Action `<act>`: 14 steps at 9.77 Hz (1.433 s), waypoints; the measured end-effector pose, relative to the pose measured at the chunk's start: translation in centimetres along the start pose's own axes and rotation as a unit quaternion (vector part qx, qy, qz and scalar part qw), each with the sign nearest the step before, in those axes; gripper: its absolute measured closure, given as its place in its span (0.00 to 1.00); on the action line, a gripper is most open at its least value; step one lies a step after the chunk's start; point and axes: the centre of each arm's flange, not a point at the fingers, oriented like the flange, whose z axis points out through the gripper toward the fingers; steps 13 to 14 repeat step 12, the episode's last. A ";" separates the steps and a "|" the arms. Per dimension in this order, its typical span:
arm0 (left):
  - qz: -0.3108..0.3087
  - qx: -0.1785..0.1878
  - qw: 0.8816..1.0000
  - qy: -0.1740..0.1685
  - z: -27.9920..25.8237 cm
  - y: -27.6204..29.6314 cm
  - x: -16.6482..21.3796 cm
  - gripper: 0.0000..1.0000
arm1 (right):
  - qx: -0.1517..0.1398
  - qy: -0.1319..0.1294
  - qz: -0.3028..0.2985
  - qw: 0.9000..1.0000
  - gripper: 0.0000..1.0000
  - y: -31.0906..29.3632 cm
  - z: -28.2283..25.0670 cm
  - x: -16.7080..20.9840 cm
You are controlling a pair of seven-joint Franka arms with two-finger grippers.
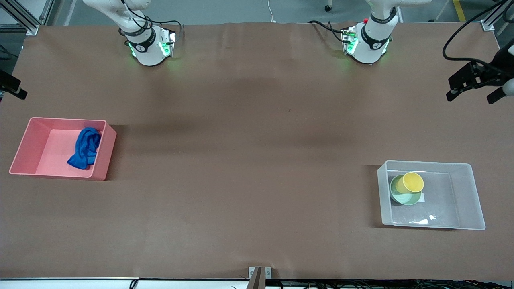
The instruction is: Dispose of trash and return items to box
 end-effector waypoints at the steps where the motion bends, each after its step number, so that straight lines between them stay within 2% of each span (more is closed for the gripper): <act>1: -0.008 0.000 1.000 -0.010 0.5 0.0 0.1 0.00 | 0.000 0.000 0.000 1.000 0.00 0.0 0.0 0.0; 14: -0.001 0.000 0.999 -0.032 0.8 0.0 -0.5 0.00 | 0.000 0.000 0.001 1.000 0.00 0.1 0.0 0.0</act>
